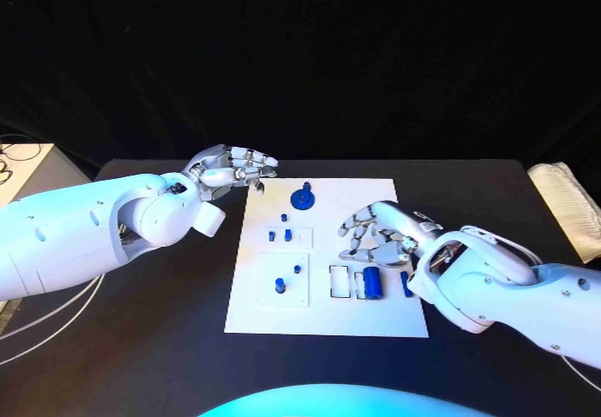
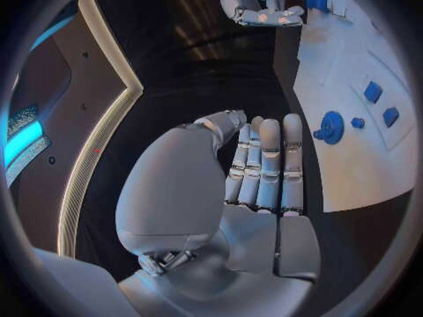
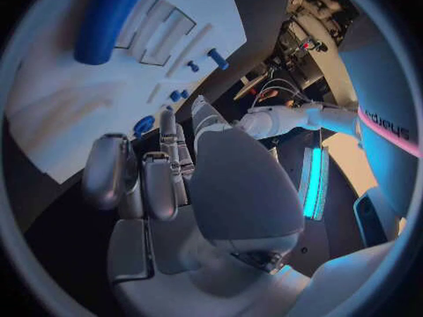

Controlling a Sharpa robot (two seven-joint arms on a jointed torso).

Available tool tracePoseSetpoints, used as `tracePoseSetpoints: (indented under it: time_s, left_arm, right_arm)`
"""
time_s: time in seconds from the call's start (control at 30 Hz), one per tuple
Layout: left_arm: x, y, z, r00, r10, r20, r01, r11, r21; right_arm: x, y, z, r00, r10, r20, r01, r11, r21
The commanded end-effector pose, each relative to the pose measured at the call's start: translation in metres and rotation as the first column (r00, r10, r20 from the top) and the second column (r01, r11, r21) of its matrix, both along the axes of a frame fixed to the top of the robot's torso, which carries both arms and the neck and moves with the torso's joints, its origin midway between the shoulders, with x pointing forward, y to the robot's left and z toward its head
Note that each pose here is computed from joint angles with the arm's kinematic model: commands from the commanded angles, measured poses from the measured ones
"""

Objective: Assemble the parts on the task board

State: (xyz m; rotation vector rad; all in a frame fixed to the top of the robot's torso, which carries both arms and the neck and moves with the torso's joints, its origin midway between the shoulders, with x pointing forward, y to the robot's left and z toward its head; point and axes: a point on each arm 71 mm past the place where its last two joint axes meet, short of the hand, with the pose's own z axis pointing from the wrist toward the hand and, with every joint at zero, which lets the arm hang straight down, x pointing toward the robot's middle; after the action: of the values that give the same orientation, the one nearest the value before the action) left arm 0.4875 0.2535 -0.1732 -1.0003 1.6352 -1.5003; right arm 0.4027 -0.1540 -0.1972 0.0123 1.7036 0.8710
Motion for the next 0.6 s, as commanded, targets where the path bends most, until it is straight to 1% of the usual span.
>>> tracePoseSetpoints:
  time_s: [0.03, 0.13, 0.23, 0.33, 0.5, 0.6]
  left_arm:
    - [-0.002, -0.003, 0.0008, 1.0, -0.02, 0.005, 0.02, 1.0, -0.01]
    - [-0.0037, -0.003, -0.0001, 1.0, -0.022, 0.003, 0.022, 1.0, -0.012]
    - [-0.0054, -0.004, -0.0015, 1.0, -0.026, 0.0, 0.026, 1.0, -0.013]
    - [-0.0069, -0.005, -0.0025, 1.0, -0.03, -0.003, 0.03, 0.999, -0.015]
    - [-0.0081, -0.007, -0.0034, 0.999, -0.034, -0.006, 0.034, 0.999, -0.017]
    - [-0.0084, -0.007, -0.0036, 0.999, -0.035, -0.006, 0.035, 0.999, -0.017]
  right_arm:
    - [0.0, -0.017, -0.005, 0.975, -0.071, -0.212, 0.088, 0.994, 0.072]
    - [-0.002, -0.037, -0.007, 0.952, -0.125, -0.278, 0.141, 0.989, 0.038]
    - [-0.006, -0.051, -0.01, 0.933, -0.17, -0.316, 0.174, 0.985, -0.015]
    - [-0.011, -0.061, -0.014, 0.918, -0.218, -0.331, 0.203, 0.976, -0.08]
    - [-0.016, -0.068, -0.023, 0.901, -0.274, -0.336, 0.231, 0.959, -0.162]
    - [-0.018, -0.067, -0.028, 0.895, -0.294, -0.336, 0.241, 0.951, -0.192]
